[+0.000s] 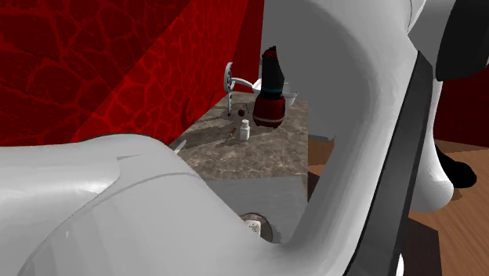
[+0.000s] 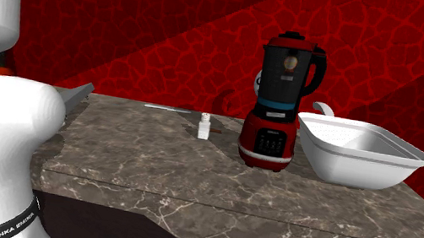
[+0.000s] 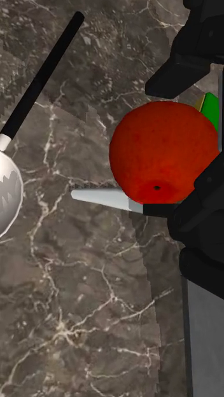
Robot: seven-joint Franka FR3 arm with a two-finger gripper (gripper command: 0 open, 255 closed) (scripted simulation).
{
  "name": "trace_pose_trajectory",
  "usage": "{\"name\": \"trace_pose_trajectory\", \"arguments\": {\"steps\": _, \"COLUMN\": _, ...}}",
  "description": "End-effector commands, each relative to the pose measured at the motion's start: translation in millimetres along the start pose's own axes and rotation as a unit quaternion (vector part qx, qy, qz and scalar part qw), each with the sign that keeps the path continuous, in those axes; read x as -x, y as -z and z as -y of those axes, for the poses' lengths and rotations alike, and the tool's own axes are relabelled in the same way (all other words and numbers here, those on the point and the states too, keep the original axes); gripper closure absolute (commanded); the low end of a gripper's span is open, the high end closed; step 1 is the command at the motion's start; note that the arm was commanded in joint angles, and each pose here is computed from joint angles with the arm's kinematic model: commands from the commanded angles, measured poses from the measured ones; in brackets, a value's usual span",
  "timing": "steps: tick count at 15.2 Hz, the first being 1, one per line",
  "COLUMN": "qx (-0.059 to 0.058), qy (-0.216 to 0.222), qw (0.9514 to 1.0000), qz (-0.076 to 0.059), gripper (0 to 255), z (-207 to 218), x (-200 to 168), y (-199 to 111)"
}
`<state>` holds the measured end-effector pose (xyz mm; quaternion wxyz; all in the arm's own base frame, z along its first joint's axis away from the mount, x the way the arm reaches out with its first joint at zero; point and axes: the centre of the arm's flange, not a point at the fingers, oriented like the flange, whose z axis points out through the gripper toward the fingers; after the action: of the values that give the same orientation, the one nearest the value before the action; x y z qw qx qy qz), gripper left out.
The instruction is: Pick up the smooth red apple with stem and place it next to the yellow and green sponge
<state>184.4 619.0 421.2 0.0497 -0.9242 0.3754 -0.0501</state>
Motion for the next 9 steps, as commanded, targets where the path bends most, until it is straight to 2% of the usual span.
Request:
{"name": "trace_pose_trajectory", "arguments": {"steps": 1, "qx": 0.000, "qy": 0.000, "qw": 1.0000, "qz": 0.000, "gripper": 255, "z": -1.3, "x": 0.4, "y": -10.6}}
{"name": "trace_pose_trajectory", "arguments": {"steps": 9, "qx": 0.000, "qy": 0.000, "qw": 1.0000, "qz": 0.000, "gripper": 255, "z": -6.7, "x": 2.8, "y": -52.5}}
